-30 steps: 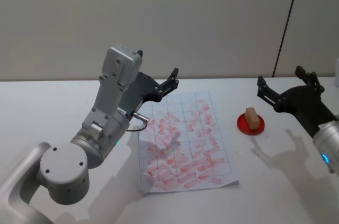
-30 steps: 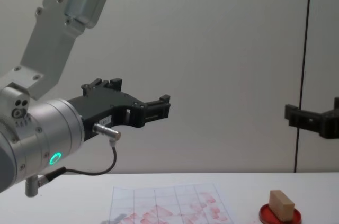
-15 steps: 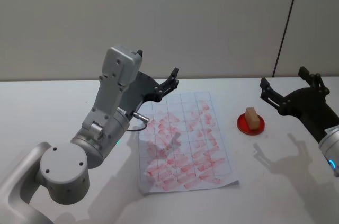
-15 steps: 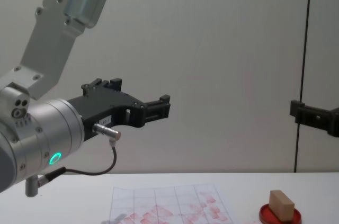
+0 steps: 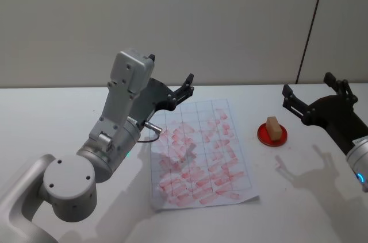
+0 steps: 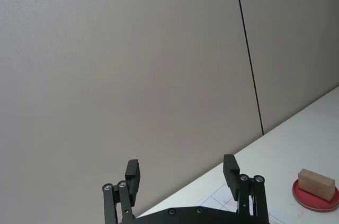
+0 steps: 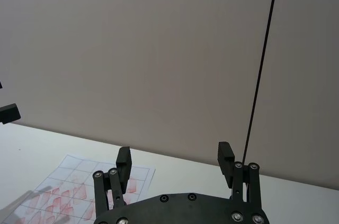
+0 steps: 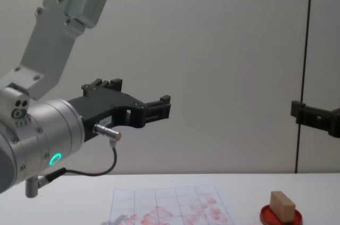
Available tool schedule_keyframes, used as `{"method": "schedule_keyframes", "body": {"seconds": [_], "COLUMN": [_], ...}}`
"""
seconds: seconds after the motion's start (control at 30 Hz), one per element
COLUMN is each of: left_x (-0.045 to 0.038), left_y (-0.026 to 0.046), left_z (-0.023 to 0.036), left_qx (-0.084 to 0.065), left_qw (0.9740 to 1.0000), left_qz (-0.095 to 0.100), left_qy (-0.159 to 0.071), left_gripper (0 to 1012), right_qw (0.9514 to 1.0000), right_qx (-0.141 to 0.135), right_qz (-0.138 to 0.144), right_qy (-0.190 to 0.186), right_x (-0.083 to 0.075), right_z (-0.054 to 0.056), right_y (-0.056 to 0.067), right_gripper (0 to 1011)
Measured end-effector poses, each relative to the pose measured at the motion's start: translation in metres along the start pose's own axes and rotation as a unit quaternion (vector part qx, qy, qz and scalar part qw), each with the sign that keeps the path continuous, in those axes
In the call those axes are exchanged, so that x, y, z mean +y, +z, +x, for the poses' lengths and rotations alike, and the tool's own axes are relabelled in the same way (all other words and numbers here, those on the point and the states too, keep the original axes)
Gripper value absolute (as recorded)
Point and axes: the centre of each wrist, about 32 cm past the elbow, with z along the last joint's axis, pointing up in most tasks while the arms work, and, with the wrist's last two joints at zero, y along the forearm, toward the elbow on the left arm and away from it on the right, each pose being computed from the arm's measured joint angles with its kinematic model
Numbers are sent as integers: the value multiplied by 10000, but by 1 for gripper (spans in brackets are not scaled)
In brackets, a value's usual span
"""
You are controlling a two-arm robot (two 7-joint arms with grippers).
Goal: Use the one hand to pick up the stamp and affix it onto the A4 paper.
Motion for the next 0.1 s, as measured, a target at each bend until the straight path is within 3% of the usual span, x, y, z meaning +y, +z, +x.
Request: {"method": "schedule_keyframes", "body": {"seconds": [0.1], "left_x": [0], "left_y": [0], "left_z": [0], "left_qx": [0], "left_qw": [10000], "left_qz": [0], "left_qy": [0], "left_gripper": [1001], "right_qw": [10000], "right_qx": [0], "right_qz": [0], "right_qy": [-1], "right_x": [0], "right_z": [0], "right_y": [0], "right_gripper": [1001]}}
